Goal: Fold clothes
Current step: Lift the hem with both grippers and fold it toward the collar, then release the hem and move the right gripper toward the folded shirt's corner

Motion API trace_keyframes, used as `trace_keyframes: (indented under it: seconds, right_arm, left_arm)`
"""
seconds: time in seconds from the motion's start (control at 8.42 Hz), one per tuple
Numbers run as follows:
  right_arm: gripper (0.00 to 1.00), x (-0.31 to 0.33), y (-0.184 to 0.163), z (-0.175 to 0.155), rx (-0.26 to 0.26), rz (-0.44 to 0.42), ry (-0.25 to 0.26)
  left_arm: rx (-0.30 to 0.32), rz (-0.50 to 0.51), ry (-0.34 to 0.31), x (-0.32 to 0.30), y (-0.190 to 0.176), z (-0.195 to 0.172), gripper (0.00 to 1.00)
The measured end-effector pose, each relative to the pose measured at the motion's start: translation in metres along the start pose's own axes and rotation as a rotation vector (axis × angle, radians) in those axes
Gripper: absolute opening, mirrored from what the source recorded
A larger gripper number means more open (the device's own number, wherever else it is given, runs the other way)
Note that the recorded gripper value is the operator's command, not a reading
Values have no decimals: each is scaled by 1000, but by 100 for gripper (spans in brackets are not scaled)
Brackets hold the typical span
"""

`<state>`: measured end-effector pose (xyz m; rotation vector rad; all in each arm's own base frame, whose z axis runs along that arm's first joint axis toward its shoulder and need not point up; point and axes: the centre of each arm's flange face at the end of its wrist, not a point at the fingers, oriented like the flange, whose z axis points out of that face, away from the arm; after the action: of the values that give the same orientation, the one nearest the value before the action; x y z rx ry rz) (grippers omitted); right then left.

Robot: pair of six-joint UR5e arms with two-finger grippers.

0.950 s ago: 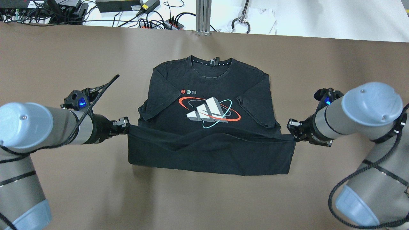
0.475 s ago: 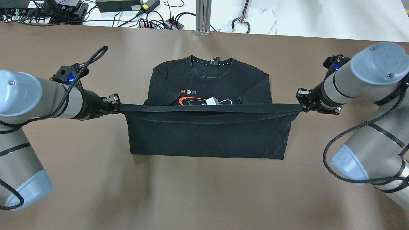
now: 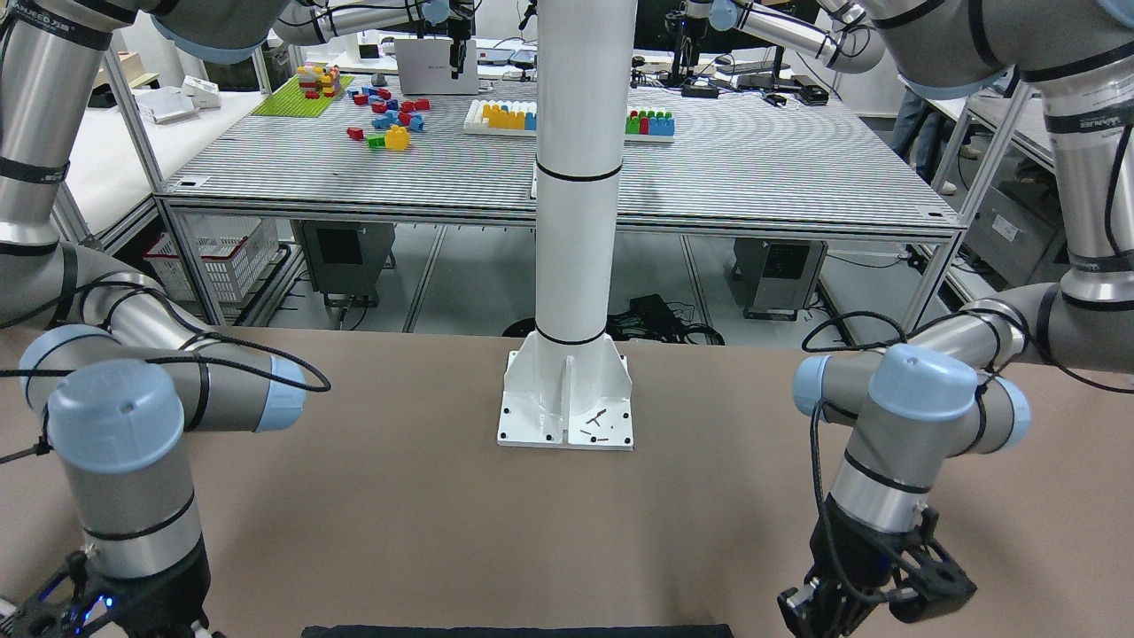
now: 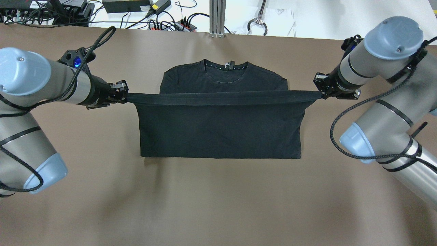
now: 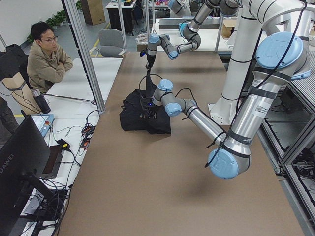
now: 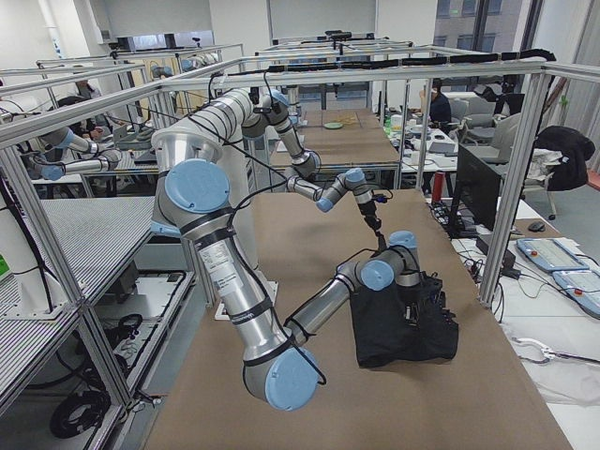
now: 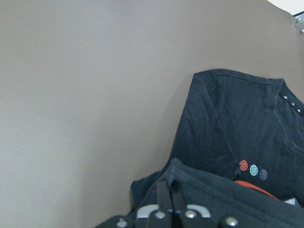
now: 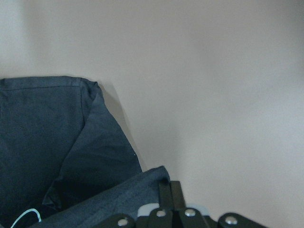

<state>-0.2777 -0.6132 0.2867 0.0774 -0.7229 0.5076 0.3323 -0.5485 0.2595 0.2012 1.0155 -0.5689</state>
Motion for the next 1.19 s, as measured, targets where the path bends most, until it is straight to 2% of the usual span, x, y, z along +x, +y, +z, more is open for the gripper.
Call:
trace_keyframes:
  seconds: [0.24,0.36,0.48,0.59,0.71,0.83,0.95,1.19]
  right_arm:
    - [0,-11,-22,37,6,-14,0]
    - [9,-14,-33,57,12,-18,-6]
    - [35,-15,-42,75,22,-22,-10]
    - [46,-23,-51,86,40,-24,-10]
    - [51,-35,-60,93,64,-23,-10]
    - [54,-47,-67,98,84,-21,-18]
    - [55,-56,-71,99,99,-9,-34]
    - [58,-70,-74,92,119,17,-57]
  left_arm:
    - [10,0,-5,9,-23,44,0]
    - [15,-3,-7,17,-34,64,0]
    - [22,-4,-7,27,-46,84,10]
    - [30,-7,-5,34,-58,103,33]
    - [40,-9,1,38,-71,120,47]
    - [51,-12,5,45,-84,133,52]
    - [61,-17,6,51,-95,139,61]
    - [82,-29,11,54,-115,136,63]
